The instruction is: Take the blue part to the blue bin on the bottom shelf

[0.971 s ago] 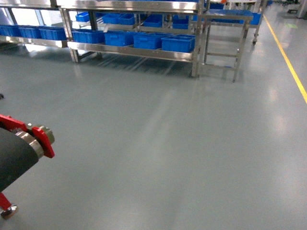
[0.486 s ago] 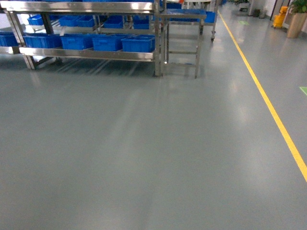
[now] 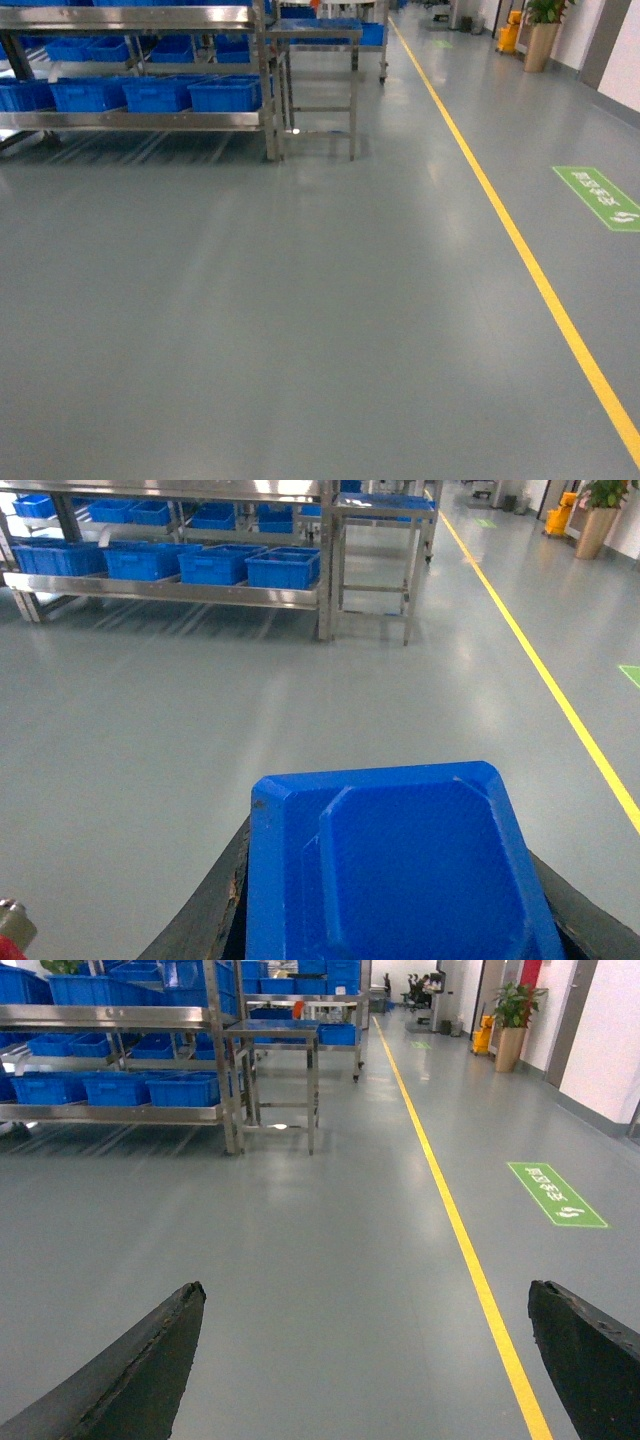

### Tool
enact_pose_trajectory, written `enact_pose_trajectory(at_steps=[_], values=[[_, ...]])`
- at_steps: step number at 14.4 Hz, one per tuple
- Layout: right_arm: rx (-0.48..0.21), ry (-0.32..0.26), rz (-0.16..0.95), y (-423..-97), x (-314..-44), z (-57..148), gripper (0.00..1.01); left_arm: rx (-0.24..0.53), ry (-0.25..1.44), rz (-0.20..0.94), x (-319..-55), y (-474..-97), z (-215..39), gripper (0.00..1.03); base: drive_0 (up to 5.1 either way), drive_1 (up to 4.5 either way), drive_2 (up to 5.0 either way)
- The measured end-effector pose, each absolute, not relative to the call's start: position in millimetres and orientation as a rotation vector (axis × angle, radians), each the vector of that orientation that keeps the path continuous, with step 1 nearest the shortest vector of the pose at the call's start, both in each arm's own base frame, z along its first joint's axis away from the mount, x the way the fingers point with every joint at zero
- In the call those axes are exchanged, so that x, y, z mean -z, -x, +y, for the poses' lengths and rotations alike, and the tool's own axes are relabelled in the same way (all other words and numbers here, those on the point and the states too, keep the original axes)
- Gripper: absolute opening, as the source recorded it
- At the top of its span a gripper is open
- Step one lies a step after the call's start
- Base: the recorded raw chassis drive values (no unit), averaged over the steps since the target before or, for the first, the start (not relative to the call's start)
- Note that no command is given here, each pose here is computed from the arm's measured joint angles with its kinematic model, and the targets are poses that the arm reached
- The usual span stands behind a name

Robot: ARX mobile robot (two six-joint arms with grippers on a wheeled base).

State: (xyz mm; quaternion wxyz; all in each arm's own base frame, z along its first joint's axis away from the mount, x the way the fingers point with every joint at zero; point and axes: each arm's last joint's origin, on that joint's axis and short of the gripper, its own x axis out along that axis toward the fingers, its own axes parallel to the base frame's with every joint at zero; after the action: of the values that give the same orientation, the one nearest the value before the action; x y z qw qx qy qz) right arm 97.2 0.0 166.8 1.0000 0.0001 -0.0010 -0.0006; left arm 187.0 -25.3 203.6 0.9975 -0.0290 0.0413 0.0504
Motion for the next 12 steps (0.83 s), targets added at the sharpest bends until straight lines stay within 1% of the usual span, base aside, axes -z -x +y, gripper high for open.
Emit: enact_pose_trajectory(at_steps=[2,5,6,12], values=[[0.001,-0.001,-0.002,-97.2,-166.8,0.0,0.98,-0.112,0.061,0.068,-205.6,-186.3,-24.4,0.44,-0.1,4.28,-4.4],[0.0,0.0,-0.01,-97.2,-167.6,0.0,0.98,-0.111,0.058,0.084,-203.5,-186.9,-24.6,0.44,0.0,4.34,-4.3],[0.001,-0.001,0.003,-97.2,-166.3,0.0,0.98,-0.11,0.059,0.08,-203.9,-186.9,-24.6,0.44,0.0,4.32,-4.3],[0.001,0.0,-0.002,-97.2,-166.9,0.0,0.98,-0.11,0.059,0.08,-203.9,-186.9,-24.6,0.44,-0.1,4.26,-4.4]])
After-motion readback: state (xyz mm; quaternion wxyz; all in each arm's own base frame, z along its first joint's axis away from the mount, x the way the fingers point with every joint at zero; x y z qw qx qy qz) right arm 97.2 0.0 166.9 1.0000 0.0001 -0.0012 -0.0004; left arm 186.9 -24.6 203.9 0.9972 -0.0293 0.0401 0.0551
